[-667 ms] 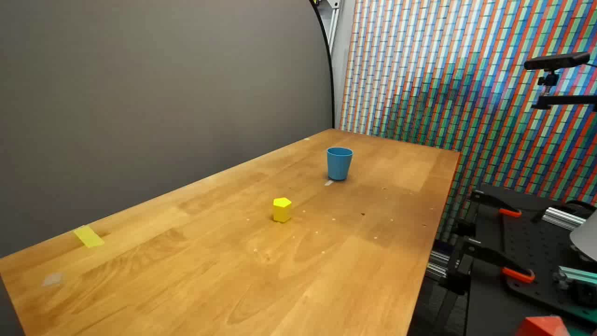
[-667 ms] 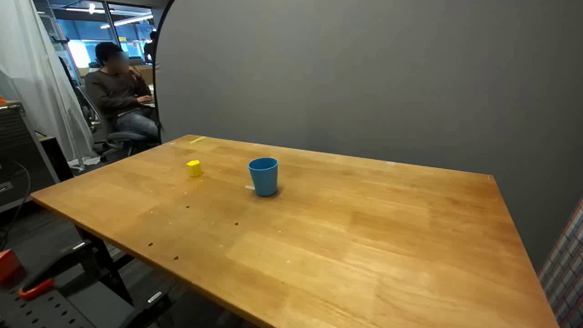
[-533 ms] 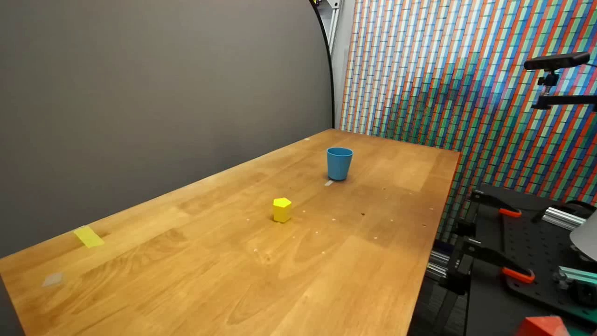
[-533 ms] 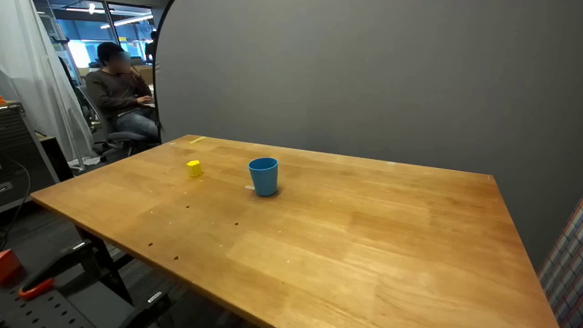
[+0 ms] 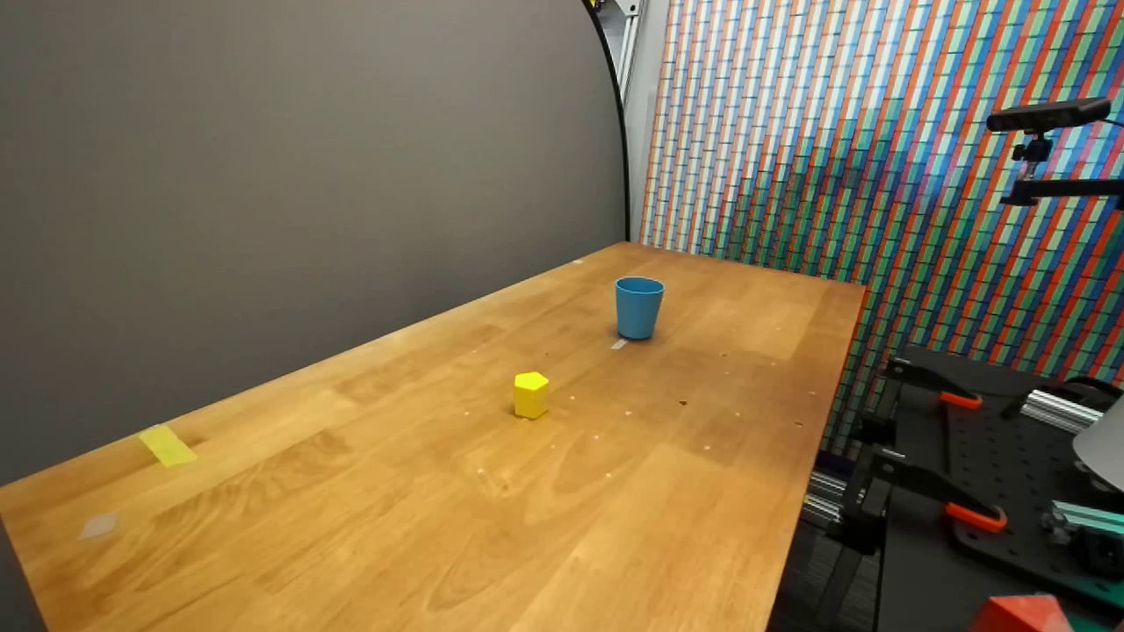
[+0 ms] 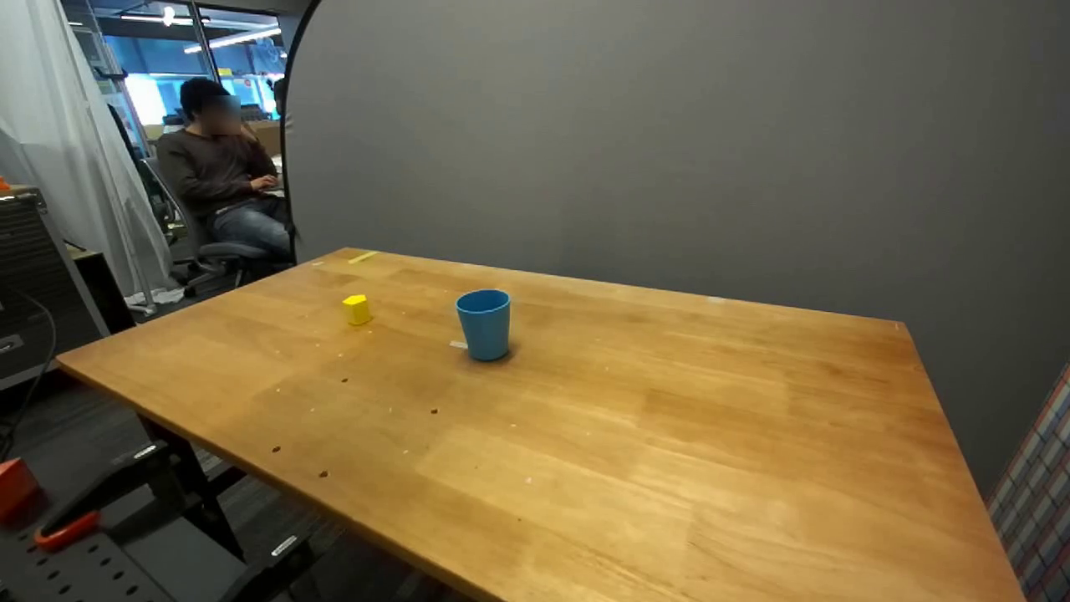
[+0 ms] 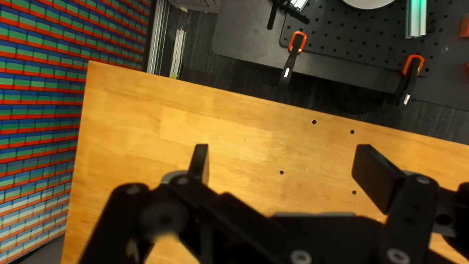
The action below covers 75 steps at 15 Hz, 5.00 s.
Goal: Put the yellow cube inside the blue cup
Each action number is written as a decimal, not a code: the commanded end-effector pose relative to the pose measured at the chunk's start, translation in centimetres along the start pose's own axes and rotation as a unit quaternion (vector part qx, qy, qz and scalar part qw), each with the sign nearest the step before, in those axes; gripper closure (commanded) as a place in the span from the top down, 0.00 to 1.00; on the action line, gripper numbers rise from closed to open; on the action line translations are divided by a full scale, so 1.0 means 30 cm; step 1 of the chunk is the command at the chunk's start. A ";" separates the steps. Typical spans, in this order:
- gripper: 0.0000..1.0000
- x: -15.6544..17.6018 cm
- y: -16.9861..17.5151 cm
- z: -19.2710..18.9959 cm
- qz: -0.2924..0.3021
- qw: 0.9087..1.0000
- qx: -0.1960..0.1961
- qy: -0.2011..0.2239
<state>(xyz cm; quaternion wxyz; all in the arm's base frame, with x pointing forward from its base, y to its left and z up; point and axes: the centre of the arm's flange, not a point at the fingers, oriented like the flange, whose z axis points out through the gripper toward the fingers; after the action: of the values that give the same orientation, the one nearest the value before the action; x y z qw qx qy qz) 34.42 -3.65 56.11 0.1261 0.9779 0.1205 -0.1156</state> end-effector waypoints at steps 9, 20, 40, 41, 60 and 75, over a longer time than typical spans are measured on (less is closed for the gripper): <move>1.00 0.682 -0.590 0.111 -0.078 0.993 0.064 0.054; 1.00 1.079 -0.922 0.328 -0.133 0.984 0.088 0.073; 1.00 1.149 -1.017 0.662 -0.016 0.994 0.104 0.042; 1.00 1.161 -1.025 0.679 -0.007 0.993 0.107 0.044; 0.34 1.284 -1.046 0.844 0.126 0.988 0.023 0.085; 0.18 1.168 -0.568 0.647 0.355 0.931 -0.053 0.064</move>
<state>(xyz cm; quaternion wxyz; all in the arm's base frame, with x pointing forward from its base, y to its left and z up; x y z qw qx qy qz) 59.97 16.33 23.67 0.1815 0.9677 -0.1747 -0.0037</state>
